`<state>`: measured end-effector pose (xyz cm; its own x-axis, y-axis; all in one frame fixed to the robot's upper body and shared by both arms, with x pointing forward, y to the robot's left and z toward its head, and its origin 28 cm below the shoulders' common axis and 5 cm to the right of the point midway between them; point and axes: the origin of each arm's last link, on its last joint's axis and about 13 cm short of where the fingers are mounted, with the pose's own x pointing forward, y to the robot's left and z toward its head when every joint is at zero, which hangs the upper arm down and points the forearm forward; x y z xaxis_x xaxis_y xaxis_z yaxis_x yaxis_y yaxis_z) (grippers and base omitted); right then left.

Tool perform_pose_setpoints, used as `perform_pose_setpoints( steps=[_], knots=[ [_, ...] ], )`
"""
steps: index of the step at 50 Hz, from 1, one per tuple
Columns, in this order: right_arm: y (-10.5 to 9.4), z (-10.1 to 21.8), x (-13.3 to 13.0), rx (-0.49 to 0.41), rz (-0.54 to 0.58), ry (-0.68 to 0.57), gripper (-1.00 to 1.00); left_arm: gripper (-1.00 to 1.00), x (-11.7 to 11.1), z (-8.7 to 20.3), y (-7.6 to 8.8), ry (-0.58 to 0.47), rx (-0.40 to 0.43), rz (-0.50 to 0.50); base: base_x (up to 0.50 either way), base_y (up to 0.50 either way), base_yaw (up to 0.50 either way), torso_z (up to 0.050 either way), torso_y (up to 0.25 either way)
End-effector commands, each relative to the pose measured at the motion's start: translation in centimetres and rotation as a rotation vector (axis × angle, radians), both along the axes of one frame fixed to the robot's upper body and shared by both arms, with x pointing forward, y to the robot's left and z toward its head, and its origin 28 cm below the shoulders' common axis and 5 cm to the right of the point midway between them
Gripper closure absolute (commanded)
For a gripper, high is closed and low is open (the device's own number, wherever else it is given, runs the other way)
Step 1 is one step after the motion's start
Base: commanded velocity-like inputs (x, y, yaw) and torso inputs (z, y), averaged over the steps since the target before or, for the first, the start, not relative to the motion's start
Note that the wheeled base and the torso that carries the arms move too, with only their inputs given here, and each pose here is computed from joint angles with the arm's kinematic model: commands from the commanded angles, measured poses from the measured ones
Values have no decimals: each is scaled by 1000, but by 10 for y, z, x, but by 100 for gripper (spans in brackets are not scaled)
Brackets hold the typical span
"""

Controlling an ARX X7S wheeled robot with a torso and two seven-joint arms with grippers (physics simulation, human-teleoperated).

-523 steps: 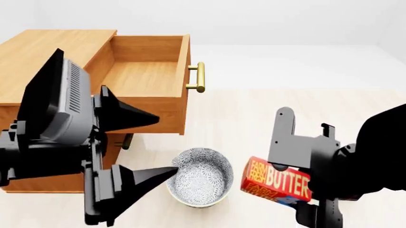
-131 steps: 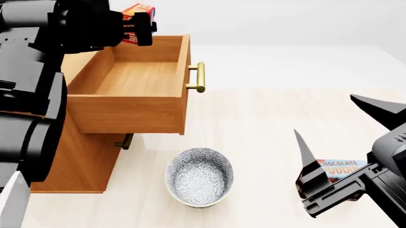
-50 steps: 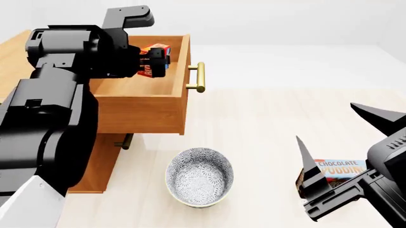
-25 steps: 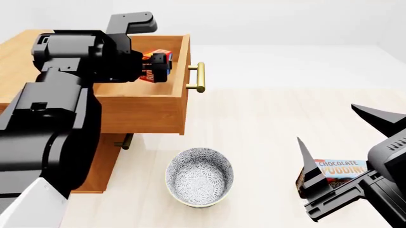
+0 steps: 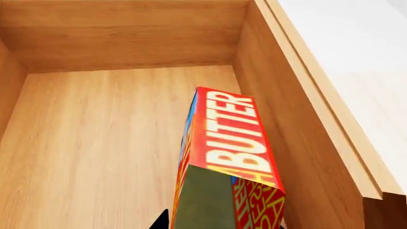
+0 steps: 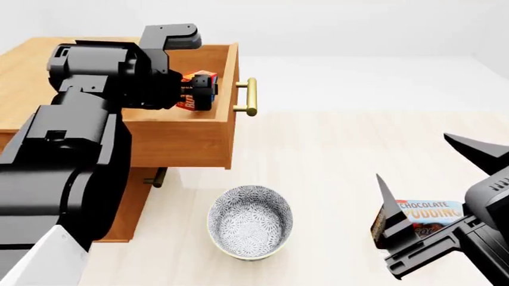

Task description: Put the butter at the back in the top drawer of the cabinet and close it.

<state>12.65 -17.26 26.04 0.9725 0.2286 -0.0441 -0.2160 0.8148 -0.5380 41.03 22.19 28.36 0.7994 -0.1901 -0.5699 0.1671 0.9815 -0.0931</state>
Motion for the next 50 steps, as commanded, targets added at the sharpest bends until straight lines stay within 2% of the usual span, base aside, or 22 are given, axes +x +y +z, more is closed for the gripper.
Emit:
perform_pose_setpoints(
  steps=[1, 12, 34, 50],
  knots=[
    [-1, -1, 0, 3, -4, 3, -100, 100, 0, 4, -4, -4, -49, -16, 0, 0, 0, 0, 0],
    [-1, -1, 0, 4, -5, 2, -100, 100, -1, 2, -4, 13, -45, -14, 1, 0, -1, 0, 0],
    [-1, -1, 0, 2, -4, 0, -100, 100, -7, -2, -2, 120, 17, -5, 0, 0, 0, 0, 0],
    [0, 0, 0, 2, -3, -1, -100, 100, -7, 2, -1, 106, 28, 2, -1, 0, 0, 0, 1]
  ],
)
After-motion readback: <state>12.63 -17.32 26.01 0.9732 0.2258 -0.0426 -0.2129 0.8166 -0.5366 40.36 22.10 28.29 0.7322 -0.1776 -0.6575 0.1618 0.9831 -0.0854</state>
